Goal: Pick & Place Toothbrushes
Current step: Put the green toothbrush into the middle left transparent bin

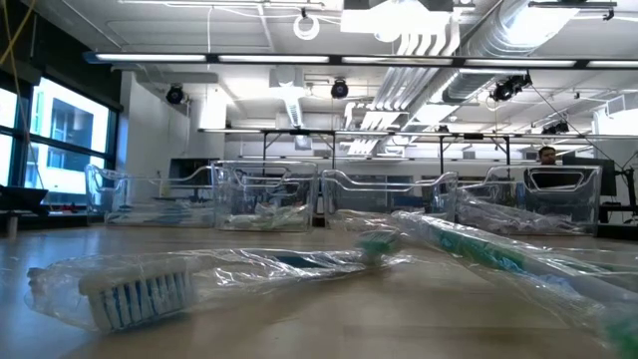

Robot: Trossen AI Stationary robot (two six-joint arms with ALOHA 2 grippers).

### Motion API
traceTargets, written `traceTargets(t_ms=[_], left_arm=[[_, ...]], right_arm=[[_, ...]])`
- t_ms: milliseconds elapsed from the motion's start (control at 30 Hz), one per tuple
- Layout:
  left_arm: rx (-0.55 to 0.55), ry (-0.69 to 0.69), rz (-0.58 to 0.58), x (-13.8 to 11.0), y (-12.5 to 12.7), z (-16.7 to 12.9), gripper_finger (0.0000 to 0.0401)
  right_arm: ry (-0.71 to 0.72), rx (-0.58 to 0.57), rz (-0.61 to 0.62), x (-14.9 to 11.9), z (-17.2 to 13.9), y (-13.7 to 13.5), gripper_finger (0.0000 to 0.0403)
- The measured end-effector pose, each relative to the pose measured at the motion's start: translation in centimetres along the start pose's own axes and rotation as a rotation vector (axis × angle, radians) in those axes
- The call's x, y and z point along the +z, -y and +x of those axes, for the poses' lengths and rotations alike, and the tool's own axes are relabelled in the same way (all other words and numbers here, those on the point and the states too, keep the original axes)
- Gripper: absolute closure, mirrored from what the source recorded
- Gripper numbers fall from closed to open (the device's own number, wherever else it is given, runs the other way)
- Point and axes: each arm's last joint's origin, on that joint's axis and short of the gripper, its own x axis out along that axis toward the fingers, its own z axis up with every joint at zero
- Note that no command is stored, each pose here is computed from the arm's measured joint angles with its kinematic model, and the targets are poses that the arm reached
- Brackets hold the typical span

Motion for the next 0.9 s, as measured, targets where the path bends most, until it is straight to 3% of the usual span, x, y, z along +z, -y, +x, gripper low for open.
traceTargets(t_ms=[267, 367, 500, 633, 900], left_arm=[[0.021, -0.001, 0.006, 0.0, -0.1, 0.0, 0.0244], [0.021, -0.002, 0.006, 0.0, -0.1, 0.0, 0.0244], [0.028, -0.005, -0.009, 0.0, -0.1, 0.0, 0.0244], [0.030, -0.007, -0.094, 0.0, -0.1, 0.0, 0.0244], [0.027, -0.012, -0.189, 0.0, -0.1, 0.0, 0.0244]], right_arm=[[-0.215, 0.149, -0.018, -1.2, -0.4, -0.9, 0.0177], [-0.196, 0.167, -0.009, -1.3, 0.2, -1.3, 0.0177], [-0.110, 0.131, 0.108, -2.3, 2.0, -2.1, 0.0177], [-0.100, 0.092, 0.218, -4.1, 4.9, -2.5, 0.0177], [-0.117, -0.085, 0.331, -7.7, 11.2, -1.0, 0.0177]])
